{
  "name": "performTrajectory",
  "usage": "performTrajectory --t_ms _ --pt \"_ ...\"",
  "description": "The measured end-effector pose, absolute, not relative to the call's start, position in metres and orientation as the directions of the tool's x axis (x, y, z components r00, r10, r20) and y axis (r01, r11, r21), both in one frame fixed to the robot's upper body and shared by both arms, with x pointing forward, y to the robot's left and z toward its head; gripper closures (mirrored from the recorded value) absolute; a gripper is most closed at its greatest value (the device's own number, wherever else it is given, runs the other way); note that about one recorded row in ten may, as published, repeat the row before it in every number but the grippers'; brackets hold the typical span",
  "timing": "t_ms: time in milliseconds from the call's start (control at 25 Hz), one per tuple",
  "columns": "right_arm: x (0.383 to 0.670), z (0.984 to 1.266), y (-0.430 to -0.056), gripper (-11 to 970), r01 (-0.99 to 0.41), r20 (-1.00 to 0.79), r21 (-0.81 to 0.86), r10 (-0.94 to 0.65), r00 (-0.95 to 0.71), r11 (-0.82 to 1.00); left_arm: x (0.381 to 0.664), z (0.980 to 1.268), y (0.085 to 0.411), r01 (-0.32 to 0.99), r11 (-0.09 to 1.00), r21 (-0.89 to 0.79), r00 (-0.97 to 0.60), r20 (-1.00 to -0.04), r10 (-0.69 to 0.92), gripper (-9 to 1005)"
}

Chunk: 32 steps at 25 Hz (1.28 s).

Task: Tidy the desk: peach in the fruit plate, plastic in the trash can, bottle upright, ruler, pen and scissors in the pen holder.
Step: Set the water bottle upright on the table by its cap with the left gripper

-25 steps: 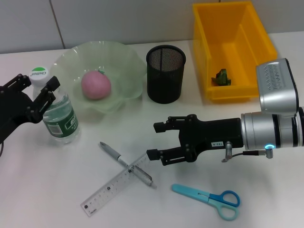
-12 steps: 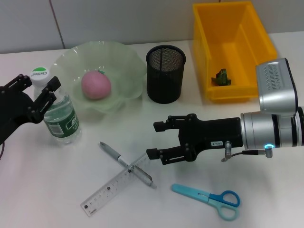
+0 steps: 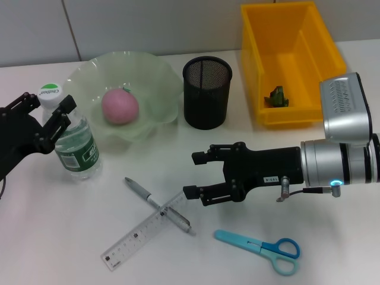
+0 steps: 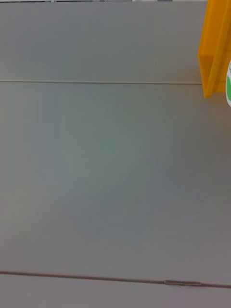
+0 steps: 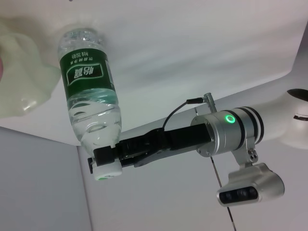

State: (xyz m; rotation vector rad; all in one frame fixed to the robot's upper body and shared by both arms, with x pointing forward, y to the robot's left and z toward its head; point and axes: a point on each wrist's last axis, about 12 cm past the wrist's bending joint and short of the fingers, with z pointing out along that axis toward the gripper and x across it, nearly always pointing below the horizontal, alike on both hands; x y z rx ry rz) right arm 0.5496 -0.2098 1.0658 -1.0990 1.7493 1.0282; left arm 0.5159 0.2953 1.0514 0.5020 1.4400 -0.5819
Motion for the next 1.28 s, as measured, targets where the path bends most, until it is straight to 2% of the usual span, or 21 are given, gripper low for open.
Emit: performTrajectory --t_ms 1280 --pt "0.5511 1.0658 -0.2099 141 -0.933 -0.916 0.205 -0.278 -0.289 0.296 0.5176 1.0501 0.2943 0.642 0.766 -0.027 0.028 -0.998 -0.058 557"
